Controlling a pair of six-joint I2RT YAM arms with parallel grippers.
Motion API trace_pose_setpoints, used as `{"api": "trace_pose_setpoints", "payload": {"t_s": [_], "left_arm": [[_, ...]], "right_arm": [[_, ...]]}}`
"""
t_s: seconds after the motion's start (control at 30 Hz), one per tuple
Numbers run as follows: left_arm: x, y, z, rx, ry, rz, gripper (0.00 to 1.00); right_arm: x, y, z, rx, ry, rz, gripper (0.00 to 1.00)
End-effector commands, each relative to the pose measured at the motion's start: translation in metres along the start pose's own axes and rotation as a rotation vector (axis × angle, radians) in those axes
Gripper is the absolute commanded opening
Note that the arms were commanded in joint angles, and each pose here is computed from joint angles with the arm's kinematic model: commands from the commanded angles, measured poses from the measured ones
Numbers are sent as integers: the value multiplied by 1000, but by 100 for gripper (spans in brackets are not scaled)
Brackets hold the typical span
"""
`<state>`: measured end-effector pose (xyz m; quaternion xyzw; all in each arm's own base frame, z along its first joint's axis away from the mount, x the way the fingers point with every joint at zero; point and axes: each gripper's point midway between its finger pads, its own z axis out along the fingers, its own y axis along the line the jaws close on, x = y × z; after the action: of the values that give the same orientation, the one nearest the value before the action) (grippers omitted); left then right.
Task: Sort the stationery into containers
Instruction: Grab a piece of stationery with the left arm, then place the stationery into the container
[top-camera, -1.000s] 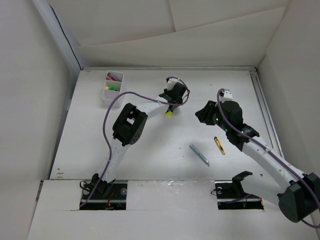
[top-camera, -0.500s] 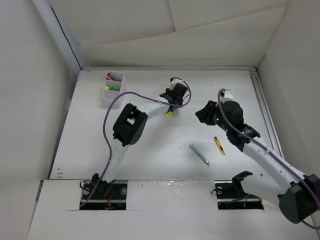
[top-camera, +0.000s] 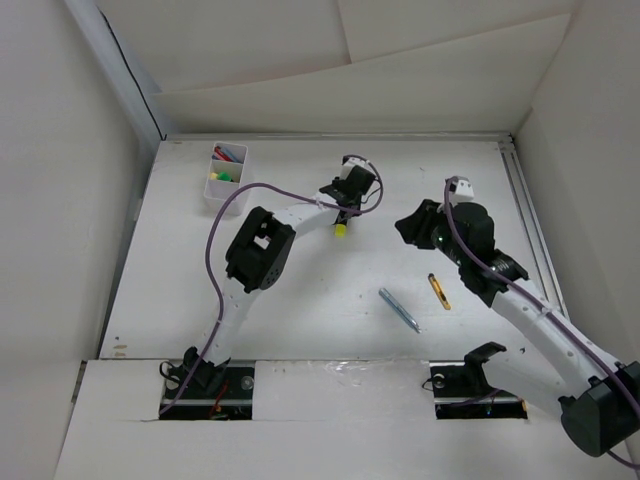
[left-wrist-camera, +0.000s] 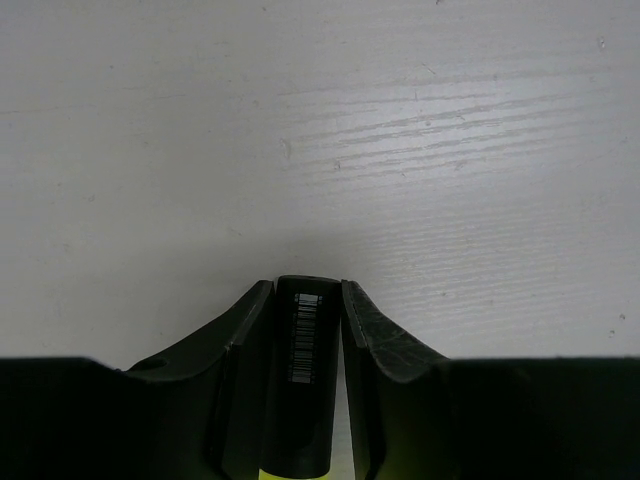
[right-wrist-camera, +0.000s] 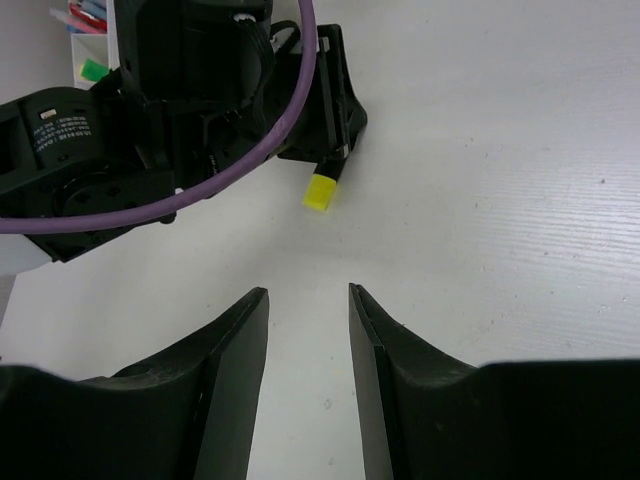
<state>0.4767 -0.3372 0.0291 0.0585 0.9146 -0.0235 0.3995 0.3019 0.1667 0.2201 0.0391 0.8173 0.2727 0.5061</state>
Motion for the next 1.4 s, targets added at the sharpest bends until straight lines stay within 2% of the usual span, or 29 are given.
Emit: {"api": "trace_pose_setpoints", "payload": {"t_s": [0.0, 0.17, 0.27, 0.37, 0.57, 0.77, 0.83, 0.97, 1.37], "left_arm": [[26, 17, -10, -47, 90, 45, 0], [-28, 13, -56, 0, -14, -50, 0], [-60, 28, -75, 17, -82, -147, 0], [-95, 59, -103, 22, -169, -255, 0], [-153, 158, -149, -82, -357, -490, 0], [-176, 278, -164, -313, -497, -652, 0], [-181, 304, -166, -367, -541, -686, 0], [-195, 336, -181, -494, -648, -657, 0], [-193, 369, -132, -771, -645, -474, 0]], "right_arm": [[-28, 9, -9, -11, -78, -19, 44], [-26, 8, -7, -6, -70, -19, 44], [-28, 5, -7, 10, -79, -27, 44], [-23, 1, -3, 17, -67, -37, 44], [-18, 7, 3, -22, -50, -38, 44], [-15, 9, 3, -60, -78, -39, 44], [-14, 11, 2, -75, -81, -40, 44], [-6, 12, 1, -93, -76, -43, 44], [9, 33, 8, -199, -37, -70, 44]]}}
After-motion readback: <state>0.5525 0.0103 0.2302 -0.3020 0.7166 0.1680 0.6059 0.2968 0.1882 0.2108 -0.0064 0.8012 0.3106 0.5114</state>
